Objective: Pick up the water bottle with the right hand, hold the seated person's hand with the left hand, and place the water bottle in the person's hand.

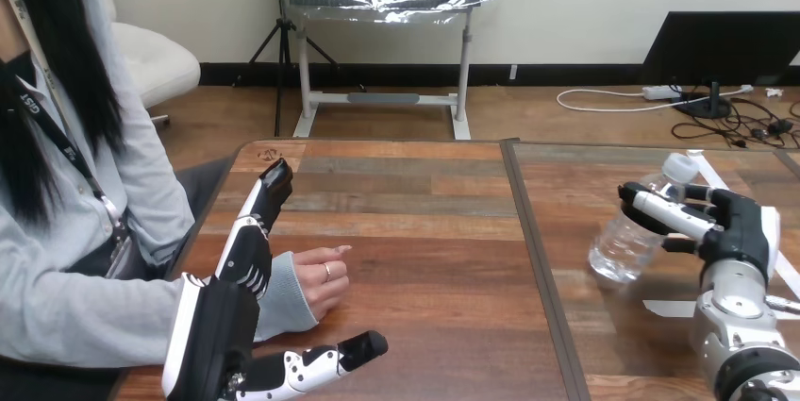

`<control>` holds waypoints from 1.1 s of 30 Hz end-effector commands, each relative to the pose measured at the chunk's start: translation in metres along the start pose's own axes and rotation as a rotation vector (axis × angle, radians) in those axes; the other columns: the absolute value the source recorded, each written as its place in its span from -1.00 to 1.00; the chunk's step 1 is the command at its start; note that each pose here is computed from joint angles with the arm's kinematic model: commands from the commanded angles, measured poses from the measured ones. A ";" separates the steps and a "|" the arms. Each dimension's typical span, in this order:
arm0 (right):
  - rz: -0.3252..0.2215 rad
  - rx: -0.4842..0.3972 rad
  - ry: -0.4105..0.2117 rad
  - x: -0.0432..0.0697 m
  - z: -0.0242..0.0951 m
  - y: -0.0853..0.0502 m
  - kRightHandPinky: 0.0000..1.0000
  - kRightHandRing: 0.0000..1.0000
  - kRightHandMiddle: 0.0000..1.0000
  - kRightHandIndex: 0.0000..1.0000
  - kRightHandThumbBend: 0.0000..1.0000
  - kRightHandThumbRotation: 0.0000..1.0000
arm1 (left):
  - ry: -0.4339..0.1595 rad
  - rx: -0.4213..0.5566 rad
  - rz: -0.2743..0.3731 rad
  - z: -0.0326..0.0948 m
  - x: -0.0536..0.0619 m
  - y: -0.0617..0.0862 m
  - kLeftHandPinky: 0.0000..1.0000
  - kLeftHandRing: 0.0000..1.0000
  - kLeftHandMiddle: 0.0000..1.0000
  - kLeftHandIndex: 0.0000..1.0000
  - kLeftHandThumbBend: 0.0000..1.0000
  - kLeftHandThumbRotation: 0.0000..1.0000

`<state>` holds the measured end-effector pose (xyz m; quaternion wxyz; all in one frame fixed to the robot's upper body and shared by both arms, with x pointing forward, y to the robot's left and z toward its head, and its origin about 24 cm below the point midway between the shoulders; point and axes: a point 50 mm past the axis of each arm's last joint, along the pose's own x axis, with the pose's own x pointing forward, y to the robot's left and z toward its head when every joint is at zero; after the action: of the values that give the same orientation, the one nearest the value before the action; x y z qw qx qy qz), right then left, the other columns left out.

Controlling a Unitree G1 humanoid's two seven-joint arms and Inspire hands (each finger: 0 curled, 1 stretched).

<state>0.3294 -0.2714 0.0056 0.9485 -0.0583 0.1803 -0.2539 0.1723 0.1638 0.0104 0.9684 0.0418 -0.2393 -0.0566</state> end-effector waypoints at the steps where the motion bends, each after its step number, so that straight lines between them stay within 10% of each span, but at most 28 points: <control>1: 0.045 0.099 -0.149 0.003 0.041 0.014 -0.18 -0.09 -0.02 -0.15 0.60 -1.00 | -0.107 0.004 -0.001 0.010 0.018 -0.001 0.98 0.92 0.91 0.87 1.00 -0.52; 33: 0.176 0.231 -0.330 -0.002 0.054 0.014 -0.32 -0.24 -0.12 -0.23 0.45 -1.00 | -0.020 0.378 0.078 0.013 0.025 0.011 0.68 0.82 0.84 0.83 1.00 -0.31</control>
<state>0.3360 -0.2614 0.0182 0.9784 0.0172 0.0828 -0.1886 0.1798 0.1665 0.0148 0.9587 0.1844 -0.2162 0.0089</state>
